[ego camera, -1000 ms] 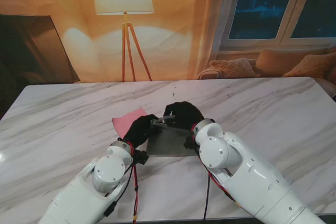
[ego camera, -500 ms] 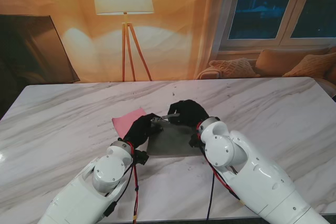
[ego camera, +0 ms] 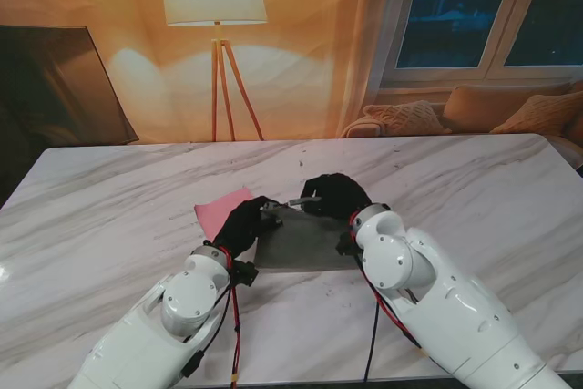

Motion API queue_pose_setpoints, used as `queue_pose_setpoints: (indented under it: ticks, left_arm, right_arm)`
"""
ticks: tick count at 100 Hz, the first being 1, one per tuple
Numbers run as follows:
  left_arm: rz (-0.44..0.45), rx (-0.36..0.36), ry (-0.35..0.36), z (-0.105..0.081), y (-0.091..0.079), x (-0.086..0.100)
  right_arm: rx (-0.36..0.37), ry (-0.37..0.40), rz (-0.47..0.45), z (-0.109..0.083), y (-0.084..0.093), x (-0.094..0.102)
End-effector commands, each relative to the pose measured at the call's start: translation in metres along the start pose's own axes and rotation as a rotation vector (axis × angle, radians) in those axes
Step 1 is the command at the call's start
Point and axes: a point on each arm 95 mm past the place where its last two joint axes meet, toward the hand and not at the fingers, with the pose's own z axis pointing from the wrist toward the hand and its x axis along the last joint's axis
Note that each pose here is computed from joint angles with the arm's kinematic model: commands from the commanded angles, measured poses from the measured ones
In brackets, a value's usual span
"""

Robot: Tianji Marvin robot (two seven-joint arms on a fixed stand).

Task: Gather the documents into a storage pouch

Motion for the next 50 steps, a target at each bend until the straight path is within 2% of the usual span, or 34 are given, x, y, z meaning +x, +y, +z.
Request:
queue_pose_setpoints:
  ticks: [1,28,50]
  left_arm:
    - [0.003,0.009,-0.007,-0.002,-0.002,-0.003]
    - [0.02,0.034,-0.001,-0.006,-0.008,-0.004]
    - [0.049,0.067,0.01,-0.011,-0.016,-0.003]
  right_arm:
    - [0.002,-0.028,-0.013,-0.004,0.0,-0.009]
    - [-0.038,-0.043,-0.043,-0.015,0.008,-0.021]
    - [-0.076,-0.106,-0.079,-0.027,0.015,-0.047]
